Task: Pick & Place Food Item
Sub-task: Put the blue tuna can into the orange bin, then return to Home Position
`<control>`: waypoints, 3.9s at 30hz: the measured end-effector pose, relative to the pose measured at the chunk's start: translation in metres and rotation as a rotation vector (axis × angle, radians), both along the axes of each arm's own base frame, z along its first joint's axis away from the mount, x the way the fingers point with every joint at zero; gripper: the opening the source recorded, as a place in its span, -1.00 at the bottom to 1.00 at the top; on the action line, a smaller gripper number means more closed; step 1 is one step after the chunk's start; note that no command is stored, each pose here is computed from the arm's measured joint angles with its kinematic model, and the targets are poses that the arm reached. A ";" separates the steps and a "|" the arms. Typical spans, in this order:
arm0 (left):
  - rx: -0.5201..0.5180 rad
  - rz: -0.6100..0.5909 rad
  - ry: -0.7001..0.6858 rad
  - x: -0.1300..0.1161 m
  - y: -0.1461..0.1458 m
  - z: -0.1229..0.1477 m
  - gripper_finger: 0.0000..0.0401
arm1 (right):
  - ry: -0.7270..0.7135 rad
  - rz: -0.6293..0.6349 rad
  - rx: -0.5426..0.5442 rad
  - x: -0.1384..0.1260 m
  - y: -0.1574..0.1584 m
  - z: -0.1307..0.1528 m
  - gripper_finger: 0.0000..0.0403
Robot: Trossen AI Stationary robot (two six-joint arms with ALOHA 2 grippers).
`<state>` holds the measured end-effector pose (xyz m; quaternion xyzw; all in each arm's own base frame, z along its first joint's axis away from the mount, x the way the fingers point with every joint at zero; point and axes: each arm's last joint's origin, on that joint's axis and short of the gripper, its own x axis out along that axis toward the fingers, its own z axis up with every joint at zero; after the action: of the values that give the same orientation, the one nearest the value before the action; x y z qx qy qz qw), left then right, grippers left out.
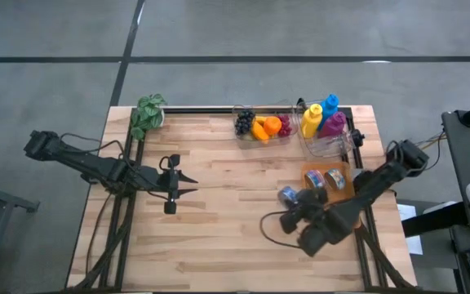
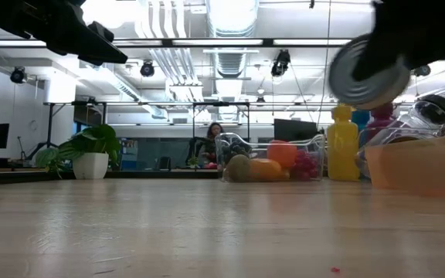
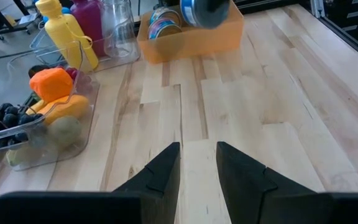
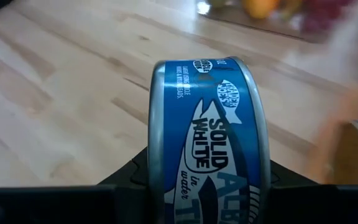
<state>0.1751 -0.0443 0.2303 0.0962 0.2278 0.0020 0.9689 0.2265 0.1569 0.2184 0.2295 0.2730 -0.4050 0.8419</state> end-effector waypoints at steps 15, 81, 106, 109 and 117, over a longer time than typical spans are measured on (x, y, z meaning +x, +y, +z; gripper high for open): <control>0.000 0.000 0.000 0.000 0.000 0.000 -0.46 | 0.231 -0.246 0.073 -0.068 0.007 0.001 -0.40; 0.000 0.000 0.000 0.000 0.000 0.000 -0.46 | 0.048 0.068 -0.231 -0.051 0.013 0.042 -0.60; 0.000 0.000 0.000 0.000 0.000 0.000 -0.46 | 0.027 0.737 -0.237 -0.066 0.003 0.097 -0.96; 0.000 0.000 0.000 0.000 0.000 0.000 -0.46 | -0.042 0.932 -0.226 -0.066 0.007 0.090 -0.96; -0.074 0.033 -0.008 0.000 0.000 0.000 -0.46 | -0.303 1.349 -0.303 -0.075 0.007 0.079 -0.96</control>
<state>0.1752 -0.0444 0.2308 0.0567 0.2255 0.0100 0.9725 0.1510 0.1636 0.2972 -0.0556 0.1759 0.2079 0.9606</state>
